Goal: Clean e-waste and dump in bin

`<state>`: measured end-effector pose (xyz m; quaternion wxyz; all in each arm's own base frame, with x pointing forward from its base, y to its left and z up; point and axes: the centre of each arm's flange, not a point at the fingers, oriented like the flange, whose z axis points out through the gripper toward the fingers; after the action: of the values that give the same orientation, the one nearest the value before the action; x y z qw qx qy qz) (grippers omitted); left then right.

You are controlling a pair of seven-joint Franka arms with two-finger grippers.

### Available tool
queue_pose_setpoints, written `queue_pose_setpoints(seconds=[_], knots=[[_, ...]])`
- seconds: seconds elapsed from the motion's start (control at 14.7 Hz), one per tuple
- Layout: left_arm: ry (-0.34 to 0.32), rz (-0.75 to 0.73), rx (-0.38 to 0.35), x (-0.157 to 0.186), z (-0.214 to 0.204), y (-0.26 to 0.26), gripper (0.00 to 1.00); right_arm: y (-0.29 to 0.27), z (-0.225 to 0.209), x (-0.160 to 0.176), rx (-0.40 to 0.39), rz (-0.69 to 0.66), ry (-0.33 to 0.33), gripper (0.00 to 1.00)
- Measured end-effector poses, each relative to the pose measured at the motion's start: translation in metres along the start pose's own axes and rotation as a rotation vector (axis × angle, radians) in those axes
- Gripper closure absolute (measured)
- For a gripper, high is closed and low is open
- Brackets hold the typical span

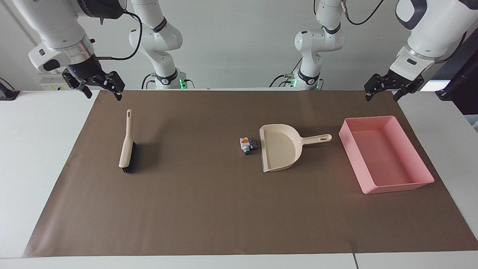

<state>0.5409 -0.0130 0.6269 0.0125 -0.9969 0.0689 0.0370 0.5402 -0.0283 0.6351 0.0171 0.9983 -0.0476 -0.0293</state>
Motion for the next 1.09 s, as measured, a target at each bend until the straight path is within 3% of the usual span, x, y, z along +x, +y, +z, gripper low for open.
queue_pose_setpoints(seconds=[0.2,0.48,1.09], knots=[[0.001,0.131,0.0,0.0,0.0,0.002,0.01,0.002,0.013,0.004,0.003,-0.008,0.039,0.0],[0.025,0.455,0.01,0.006,0.004,0.007,0.01,0.03,0.075,-0.008,0.011,-0.03,0.076,0.0],[0.05,1.086,0.039,0.03,0.081,0.052,0.02,0.047,0.215,-0.048,0.024,-0.075,0.003,0.0]])
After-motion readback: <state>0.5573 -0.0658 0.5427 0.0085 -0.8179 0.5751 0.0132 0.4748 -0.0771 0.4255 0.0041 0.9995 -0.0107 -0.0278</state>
